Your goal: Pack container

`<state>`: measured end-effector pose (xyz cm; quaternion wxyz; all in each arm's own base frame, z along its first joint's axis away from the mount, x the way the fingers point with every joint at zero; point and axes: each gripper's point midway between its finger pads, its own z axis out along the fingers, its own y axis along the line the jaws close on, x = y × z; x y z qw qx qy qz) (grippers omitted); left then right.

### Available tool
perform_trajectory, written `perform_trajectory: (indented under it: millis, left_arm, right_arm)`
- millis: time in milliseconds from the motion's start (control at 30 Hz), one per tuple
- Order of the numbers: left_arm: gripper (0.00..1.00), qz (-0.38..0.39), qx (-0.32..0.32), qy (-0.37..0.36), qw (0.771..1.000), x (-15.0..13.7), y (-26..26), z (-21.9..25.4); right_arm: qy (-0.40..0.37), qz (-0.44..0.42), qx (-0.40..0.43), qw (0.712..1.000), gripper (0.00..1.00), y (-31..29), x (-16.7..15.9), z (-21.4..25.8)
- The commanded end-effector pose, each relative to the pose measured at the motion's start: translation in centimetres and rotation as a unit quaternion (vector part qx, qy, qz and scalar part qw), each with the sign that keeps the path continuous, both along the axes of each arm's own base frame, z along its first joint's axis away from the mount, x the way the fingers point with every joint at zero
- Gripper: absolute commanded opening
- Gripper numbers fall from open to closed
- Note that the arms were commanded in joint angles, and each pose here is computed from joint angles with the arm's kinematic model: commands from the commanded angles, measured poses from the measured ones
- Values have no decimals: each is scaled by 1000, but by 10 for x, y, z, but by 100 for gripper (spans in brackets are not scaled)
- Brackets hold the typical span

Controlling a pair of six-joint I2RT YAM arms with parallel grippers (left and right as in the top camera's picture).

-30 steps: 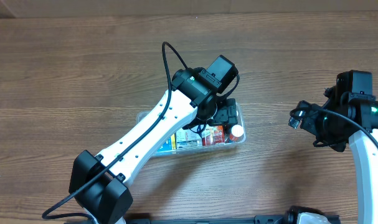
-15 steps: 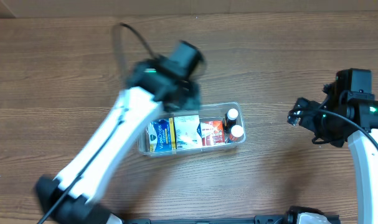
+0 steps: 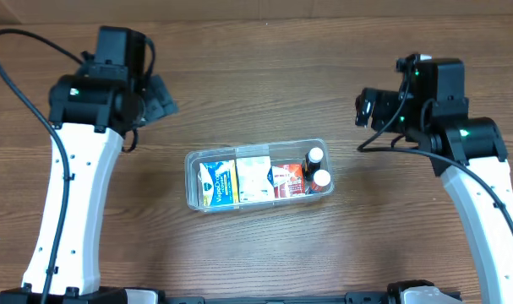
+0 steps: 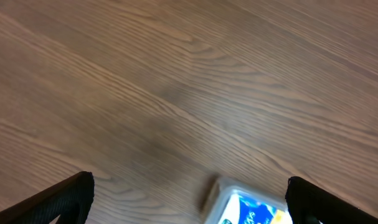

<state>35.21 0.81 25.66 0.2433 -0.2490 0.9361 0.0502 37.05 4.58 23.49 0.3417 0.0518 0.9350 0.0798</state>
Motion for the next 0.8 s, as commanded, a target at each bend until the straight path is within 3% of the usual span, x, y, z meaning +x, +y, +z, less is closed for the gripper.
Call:
perform_trajectory:
  millis: [0, 167, 300, 500, 767]
  left_arm:
    - [100, -15, 24, -5, 1000, 6, 12, 4]
    - [100, -41, 43, 16, 998, -11, 15, 9]
    - [100, -43, 40, -13, 998, -35, 14, 29]
    - [100, -66, 36, -95, 993, -89, 6, 47]
    - [100, -60, 28, -185, 981, -168, 16, 15]
  right_arm:
    - [-25, -1, -9, 1000, 100, -2, 5, 15]
    - [-2, -9, -3, 1000, 100, -4, -15, 15]
    - [-30, -16, 6, 999, 100, -6, -36, 37]
    - [-74, -27, 17, 997, 100, -12, -81, 49]
    - [-80, -35, 15, 996, 100, -22, -150, 13]
